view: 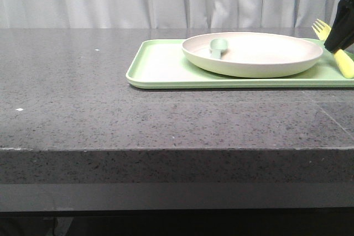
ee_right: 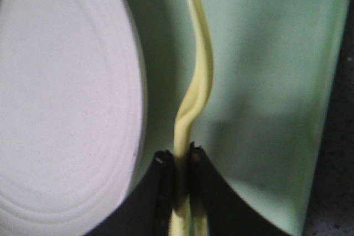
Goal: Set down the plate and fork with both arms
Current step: 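Lift the yellow fork out of the plate with the right gripper, then lower the fork onto the tray beside the plate and release it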
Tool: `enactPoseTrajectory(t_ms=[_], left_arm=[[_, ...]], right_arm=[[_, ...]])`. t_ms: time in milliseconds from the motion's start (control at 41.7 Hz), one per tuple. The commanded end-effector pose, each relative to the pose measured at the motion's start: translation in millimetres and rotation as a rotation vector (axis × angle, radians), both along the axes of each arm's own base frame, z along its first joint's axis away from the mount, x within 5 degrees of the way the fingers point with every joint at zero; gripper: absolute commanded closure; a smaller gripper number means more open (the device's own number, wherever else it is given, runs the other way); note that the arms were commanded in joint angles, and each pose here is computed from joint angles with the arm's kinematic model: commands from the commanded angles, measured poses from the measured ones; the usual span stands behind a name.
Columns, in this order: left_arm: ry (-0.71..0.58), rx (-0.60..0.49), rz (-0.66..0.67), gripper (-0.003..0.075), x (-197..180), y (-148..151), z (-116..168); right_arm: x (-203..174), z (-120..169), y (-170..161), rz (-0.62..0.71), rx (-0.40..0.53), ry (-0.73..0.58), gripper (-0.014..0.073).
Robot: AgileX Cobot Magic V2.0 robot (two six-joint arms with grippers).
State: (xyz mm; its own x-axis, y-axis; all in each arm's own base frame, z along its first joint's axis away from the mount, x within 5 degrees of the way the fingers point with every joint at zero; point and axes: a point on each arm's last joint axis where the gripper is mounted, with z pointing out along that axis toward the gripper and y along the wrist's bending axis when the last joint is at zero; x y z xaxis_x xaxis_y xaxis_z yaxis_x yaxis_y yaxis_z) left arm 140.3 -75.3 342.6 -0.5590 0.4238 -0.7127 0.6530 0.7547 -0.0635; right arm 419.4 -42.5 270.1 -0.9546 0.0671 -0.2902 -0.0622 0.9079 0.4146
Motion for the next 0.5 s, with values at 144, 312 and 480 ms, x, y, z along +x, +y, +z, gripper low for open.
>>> enactPoseTrajectory(t_ms=[144,312,480], left_arm=[[-0.064,-0.053,0.019,0.0302,2.1,-1.1,12.9],[-0.064,-0.053,0.019,0.0302,2.1,-1.1,12.9],[-0.064,-0.053,0.019,0.0302,2.1,-1.1,12.9]], right_arm=[[-13.2,28.1,5.5,0.054,0.043,-0.014,0.0661],[-9.3,16.1,4.8,0.059,0.052,0.023,0.0661],[-6.5,9.8,3.9,0.056,0.052,0.034,0.0573]])
